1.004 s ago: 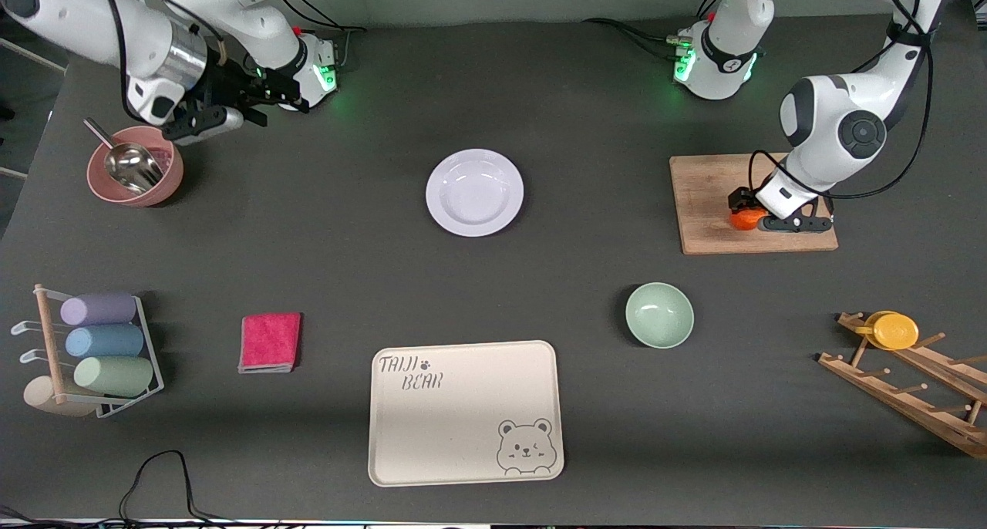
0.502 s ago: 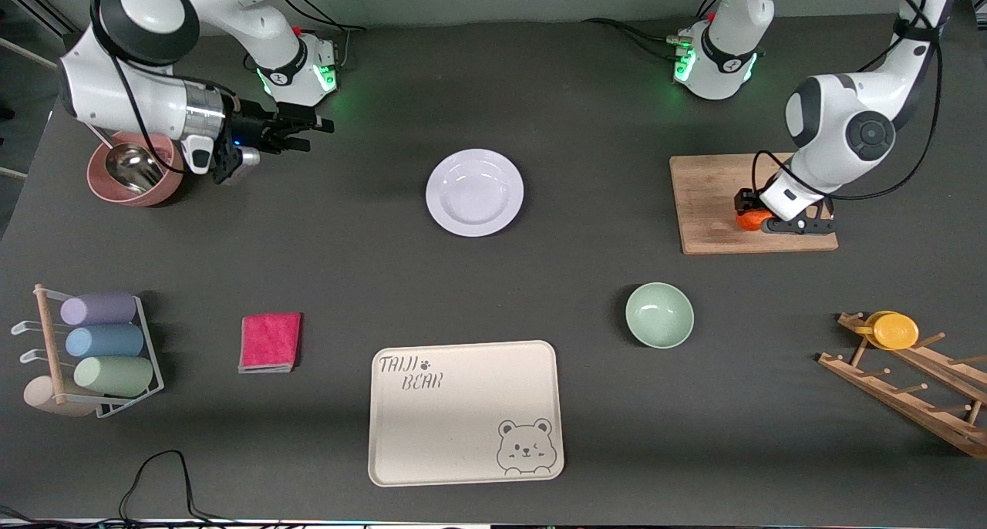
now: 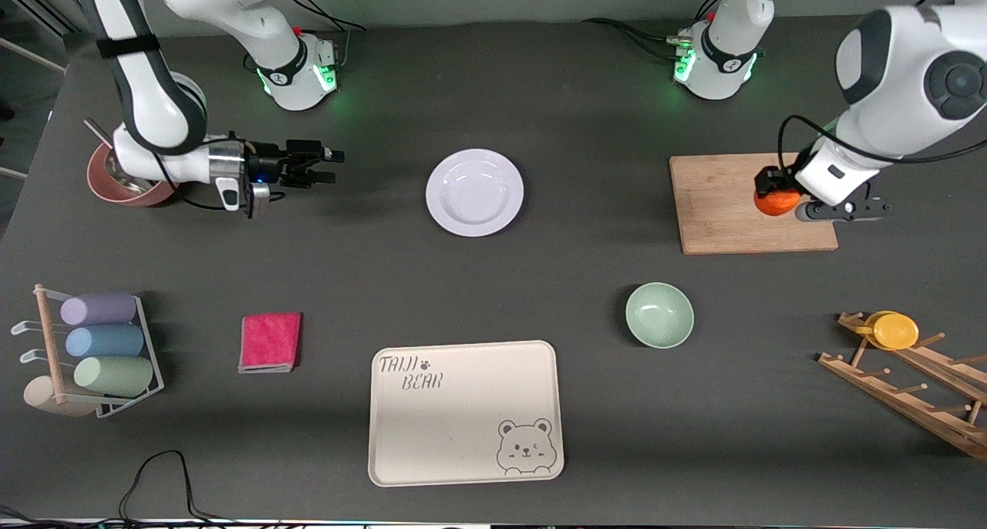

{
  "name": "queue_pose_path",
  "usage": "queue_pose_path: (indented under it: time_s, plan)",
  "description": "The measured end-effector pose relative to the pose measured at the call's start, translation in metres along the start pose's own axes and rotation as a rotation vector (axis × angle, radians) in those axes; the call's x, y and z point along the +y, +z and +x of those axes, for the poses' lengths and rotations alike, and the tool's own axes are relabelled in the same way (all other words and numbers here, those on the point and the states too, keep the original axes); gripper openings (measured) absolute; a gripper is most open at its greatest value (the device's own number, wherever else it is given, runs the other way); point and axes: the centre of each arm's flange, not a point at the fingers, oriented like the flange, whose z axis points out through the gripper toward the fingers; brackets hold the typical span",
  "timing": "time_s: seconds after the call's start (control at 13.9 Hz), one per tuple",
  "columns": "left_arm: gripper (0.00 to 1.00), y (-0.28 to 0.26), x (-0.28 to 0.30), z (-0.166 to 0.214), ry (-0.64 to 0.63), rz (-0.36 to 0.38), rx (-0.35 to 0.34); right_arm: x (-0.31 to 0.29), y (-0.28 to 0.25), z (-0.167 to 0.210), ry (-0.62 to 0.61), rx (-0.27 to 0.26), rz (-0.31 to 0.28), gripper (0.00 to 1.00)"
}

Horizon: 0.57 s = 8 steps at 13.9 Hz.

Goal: Place orange and plate with both arms
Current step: 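Carry the orange with the left gripper onto the white plate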

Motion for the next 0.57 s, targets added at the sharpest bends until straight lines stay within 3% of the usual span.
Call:
queue_pose_path:
  time_s: [0.36,0.57]
  plan:
    - [0.64,-0.076,0.146,-0.046,-0.114,-0.024,-0.006,0.062,0.043,-0.017,-0.029,0.042,0.116,1.00]
    - [0.64,-0.085,0.238,-0.093,-0.157,-0.021,0.015,0.105,0.064,-0.031,-0.007,0.057,0.139,1.00]
